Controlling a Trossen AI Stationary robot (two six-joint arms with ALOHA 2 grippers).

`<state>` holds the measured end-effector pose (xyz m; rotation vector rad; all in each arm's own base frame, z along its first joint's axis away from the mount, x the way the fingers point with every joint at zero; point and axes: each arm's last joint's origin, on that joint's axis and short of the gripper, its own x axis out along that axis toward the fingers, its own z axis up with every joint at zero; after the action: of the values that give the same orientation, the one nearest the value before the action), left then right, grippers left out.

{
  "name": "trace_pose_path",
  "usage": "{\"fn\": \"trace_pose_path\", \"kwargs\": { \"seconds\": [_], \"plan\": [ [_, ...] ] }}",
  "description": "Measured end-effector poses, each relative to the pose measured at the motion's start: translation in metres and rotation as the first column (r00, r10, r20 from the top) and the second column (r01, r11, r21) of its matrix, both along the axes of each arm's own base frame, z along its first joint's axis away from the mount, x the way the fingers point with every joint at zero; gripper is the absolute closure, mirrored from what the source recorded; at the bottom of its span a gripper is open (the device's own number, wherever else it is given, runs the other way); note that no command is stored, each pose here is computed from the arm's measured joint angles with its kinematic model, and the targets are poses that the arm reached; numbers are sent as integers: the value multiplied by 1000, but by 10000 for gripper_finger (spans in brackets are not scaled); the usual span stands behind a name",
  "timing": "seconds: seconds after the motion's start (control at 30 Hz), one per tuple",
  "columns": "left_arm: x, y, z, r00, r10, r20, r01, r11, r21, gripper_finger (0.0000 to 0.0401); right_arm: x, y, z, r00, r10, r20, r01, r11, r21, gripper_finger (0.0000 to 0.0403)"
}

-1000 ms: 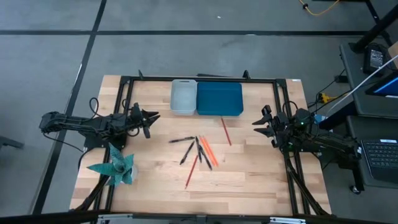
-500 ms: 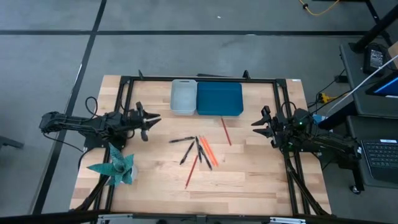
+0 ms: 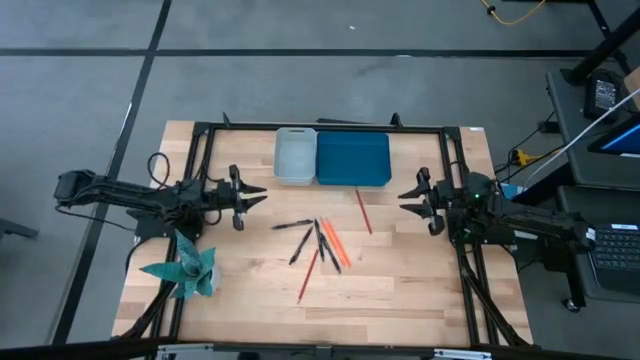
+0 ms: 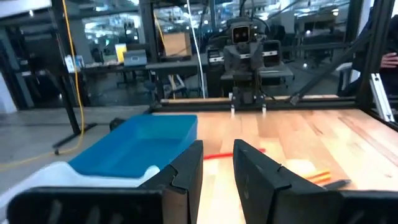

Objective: Sort pens & pencils
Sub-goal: Put the top red pencil into the blue bin

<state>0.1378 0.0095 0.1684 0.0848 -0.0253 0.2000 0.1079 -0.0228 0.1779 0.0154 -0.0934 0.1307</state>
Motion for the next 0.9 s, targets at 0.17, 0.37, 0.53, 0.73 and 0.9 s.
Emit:
{"fn": "trace_pose_path", "kwargs": {
  "seconds": [0.17, 0.37, 0.53, 0.73, 0.9],
  "plan": [
    [25, 12, 2, 999, -28, -43, 28, 1000, -6, 319, 7, -2, -3, 999, -26, -27, 27, 1000, 9, 279],
    [70, 32, 11, 991, -46, -129, 49, 999, 13, 319, 17, -6, 3, 999, -28, -17, 29, 999, 39, 279],
    [85, 42, 14, 989, -22, -147, 26, 999, 23, 319, 32, -10, 23, 999, 1, -33, 0, 1000, 5, 279],
    [87, 41, 20, 990, -95, -107, 99, 995, 31, 319, 58, -14, 30, 989, 37, -140, -36, 999, 7, 279],
    [87, 41, 19, 988, -102, -112, 106, 994, 29, 319, 85, -12, 30, 976, 23, -216, -18, 999, 26, 279]
  ]
}}
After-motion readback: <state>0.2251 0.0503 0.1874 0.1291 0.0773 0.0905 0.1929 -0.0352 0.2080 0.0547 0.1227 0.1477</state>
